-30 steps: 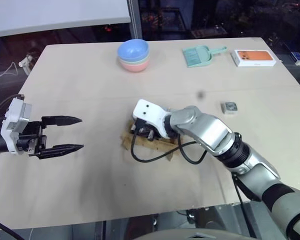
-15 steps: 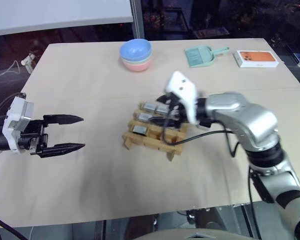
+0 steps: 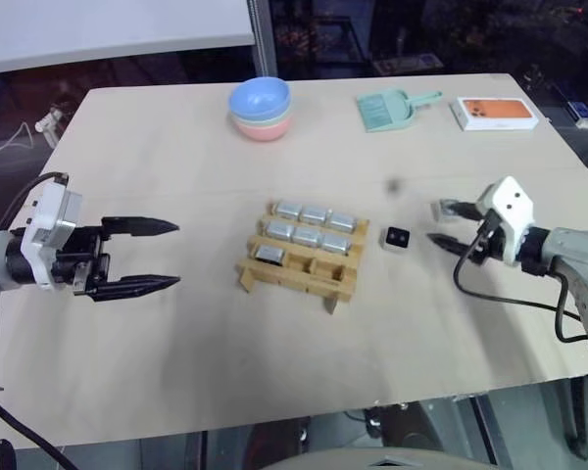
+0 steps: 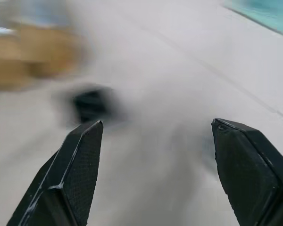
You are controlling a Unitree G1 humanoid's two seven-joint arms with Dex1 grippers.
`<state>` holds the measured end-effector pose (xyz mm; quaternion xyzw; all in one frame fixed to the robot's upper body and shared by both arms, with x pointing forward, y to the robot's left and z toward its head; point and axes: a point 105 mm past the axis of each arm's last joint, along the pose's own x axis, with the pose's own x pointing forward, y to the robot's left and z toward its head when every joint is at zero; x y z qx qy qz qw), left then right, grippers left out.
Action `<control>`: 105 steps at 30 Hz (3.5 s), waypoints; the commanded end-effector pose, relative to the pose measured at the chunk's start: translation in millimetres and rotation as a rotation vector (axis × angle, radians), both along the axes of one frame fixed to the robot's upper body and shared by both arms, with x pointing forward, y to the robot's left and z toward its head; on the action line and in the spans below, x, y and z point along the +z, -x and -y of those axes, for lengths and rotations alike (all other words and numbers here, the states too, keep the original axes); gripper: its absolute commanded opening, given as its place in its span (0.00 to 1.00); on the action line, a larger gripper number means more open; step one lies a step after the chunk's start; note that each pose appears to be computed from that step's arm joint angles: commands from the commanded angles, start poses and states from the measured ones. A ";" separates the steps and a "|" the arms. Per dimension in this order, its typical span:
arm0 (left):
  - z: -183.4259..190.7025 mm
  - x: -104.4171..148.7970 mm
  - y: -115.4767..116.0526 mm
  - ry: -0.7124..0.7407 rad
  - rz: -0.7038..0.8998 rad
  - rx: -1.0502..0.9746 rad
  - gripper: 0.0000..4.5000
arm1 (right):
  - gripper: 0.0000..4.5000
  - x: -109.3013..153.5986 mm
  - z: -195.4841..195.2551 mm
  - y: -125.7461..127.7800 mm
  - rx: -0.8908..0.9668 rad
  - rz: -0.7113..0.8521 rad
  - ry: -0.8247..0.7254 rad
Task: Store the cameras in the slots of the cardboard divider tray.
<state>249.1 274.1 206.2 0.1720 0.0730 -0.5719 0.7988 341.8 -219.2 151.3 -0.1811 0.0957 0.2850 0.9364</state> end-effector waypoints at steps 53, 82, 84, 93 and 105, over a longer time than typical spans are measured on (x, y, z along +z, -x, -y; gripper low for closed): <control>5.7 3.3 -10.9 -0.002 -0.009 -0.002 0.97 | 0.43 6.7 -54.1 -32.5 -0.088 0.213 -0.160; 142.1 9.2 -65.3 0.463 -0.296 -0.091 0.97 | 0.43 47.4 -217.1 39.2 0.764 1.023 0.556; 142.3 9.8 -64.1 0.463 -0.303 -0.099 0.97 | 0.43 46.2 -217.5 39.5 0.766 1.026 0.556; 141.0 4.5 -59.6 0.408 -0.324 -0.123 0.37 | 0.43 47.9 -223.5 42.3 0.768 1.045 0.539; 141.8 -1.0 -61.6 0.373 -0.302 -0.124 0.16 | 0.85 54.5 -211.0 35.3 0.646 0.973 0.491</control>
